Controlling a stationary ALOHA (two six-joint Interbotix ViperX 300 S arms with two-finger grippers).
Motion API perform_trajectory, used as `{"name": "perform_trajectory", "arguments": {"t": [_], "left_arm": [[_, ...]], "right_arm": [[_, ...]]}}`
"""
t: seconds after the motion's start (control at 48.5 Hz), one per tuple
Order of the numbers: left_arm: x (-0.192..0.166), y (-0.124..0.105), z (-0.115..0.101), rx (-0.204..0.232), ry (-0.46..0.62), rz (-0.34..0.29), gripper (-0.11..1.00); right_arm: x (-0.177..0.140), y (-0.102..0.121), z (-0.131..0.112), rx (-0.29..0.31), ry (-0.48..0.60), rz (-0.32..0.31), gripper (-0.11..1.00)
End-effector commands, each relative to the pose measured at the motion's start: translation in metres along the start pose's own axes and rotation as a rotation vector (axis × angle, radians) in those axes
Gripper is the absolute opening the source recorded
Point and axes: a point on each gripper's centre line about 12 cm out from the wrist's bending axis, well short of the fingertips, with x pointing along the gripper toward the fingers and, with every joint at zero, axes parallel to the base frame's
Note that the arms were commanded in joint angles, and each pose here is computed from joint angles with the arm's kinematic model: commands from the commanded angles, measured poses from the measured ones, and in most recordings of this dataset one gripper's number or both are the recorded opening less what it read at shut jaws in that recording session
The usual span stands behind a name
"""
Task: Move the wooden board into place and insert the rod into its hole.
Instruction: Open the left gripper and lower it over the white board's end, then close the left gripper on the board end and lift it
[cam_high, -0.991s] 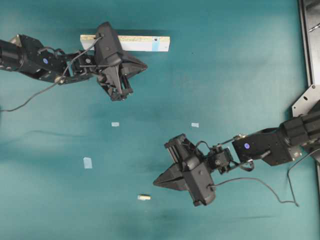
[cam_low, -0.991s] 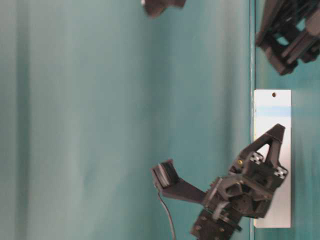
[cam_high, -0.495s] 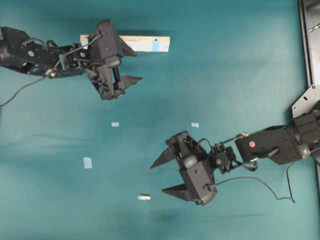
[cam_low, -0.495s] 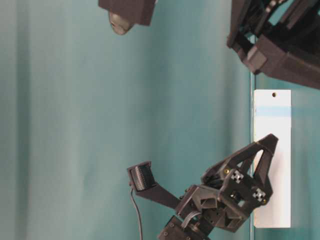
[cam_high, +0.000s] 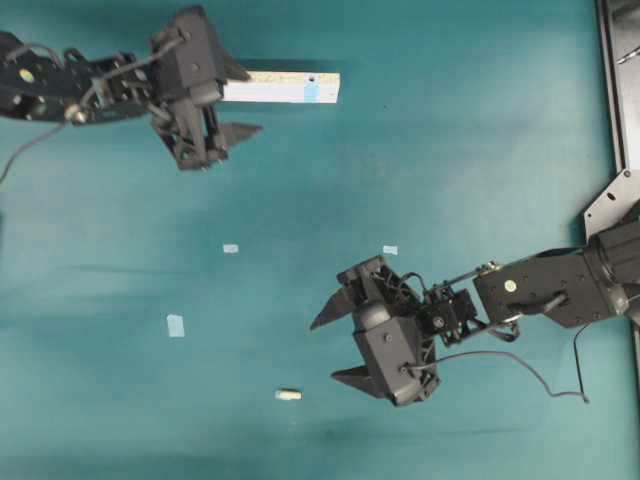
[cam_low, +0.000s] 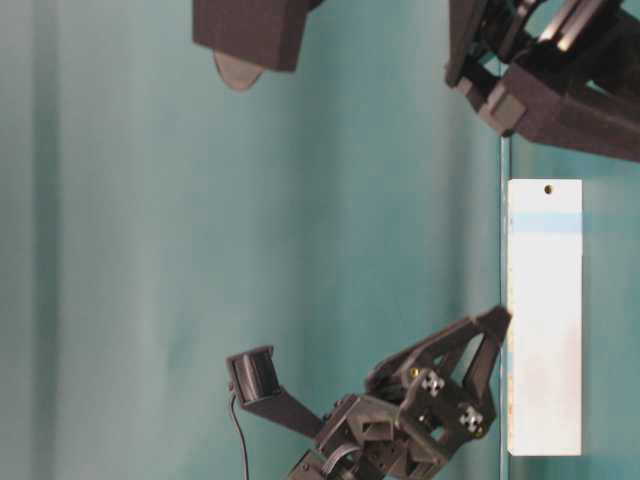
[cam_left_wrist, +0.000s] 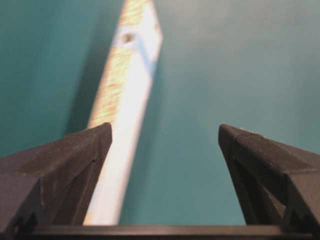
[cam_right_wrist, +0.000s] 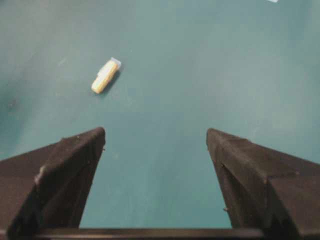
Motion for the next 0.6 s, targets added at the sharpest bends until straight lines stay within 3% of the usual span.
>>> {"name": "perform_trajectory", "arguments": {"t": [0.0, 0.165, 0.578], "left_arm": [[-0.009, 0.015, 0.008, 0.048, -0.025, 0.035, 0.91], [-0.011, 0.034, 0.005, 0.099, -0.012, 0.075, 0.91], [0.001, 0.032, -0.024, 0.098, 0.074, 0.058, 0.91]], "right_arm": [[-0.006, 0.001, 0.02, -0.005, -0.052, 0.001, 0.93], [-0.006, 0.001, 0.023, -0.004, -0.06, 0.001, 0.93], [-0.008, 0.0, 0.03, -0.003, -0.046, -0.005, 0.93]]}}
